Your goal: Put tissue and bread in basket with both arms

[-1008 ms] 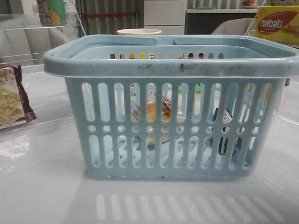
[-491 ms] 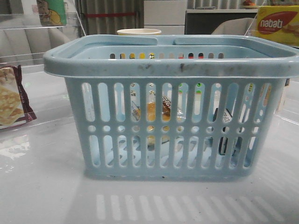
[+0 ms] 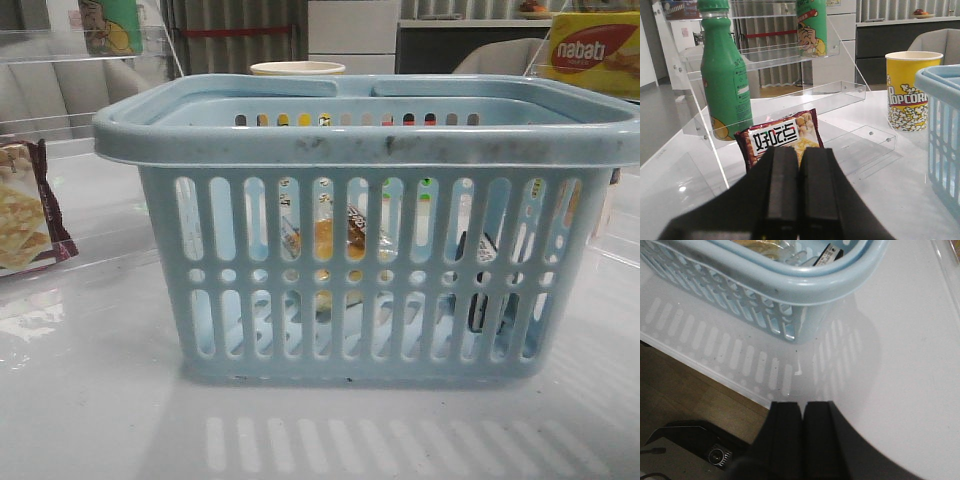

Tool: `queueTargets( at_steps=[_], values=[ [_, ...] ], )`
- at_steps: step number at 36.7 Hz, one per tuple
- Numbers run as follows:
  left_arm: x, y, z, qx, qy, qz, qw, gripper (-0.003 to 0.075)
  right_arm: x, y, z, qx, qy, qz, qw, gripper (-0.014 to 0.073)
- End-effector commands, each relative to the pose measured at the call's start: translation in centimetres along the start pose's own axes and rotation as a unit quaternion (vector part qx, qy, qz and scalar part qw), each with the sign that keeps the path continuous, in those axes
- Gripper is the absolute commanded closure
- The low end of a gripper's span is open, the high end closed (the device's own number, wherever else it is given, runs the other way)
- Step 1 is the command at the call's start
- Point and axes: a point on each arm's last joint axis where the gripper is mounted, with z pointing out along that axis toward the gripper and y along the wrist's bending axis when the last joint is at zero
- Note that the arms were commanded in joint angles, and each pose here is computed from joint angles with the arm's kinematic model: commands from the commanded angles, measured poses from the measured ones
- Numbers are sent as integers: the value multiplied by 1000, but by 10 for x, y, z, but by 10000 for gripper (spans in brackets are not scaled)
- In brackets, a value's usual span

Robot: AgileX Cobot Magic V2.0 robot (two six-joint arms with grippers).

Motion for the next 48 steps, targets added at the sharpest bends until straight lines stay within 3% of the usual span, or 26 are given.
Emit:
queueTargets(
  at_steps=[1,18,23,32,40,48],
  values=[
    [-10,1,-2,-3,-54,-6,999,622,-11,-1,-7,5,-43,-5,999,538],
    [-10,1,-2,-3,-54,-6,999,622,-10,-2,-8,7,-47,-8,999,538],
    [-10,1,-2,-3,-54,-6,999,622,-2,-13,-14,50,-89,-3,995,538],
    [-10,1,-2,-3,-54,-6,999,622,38,-27,-22,127,-254,38,958,538],
    [-10,1,-2,-3,-54,-6,999,622,95,-29,1,197,-365,77,907,538],
    [-10,1,-2,-3,-54,-6,999,622,115,-31,25,201,-382,79,899,538]
  ],
)
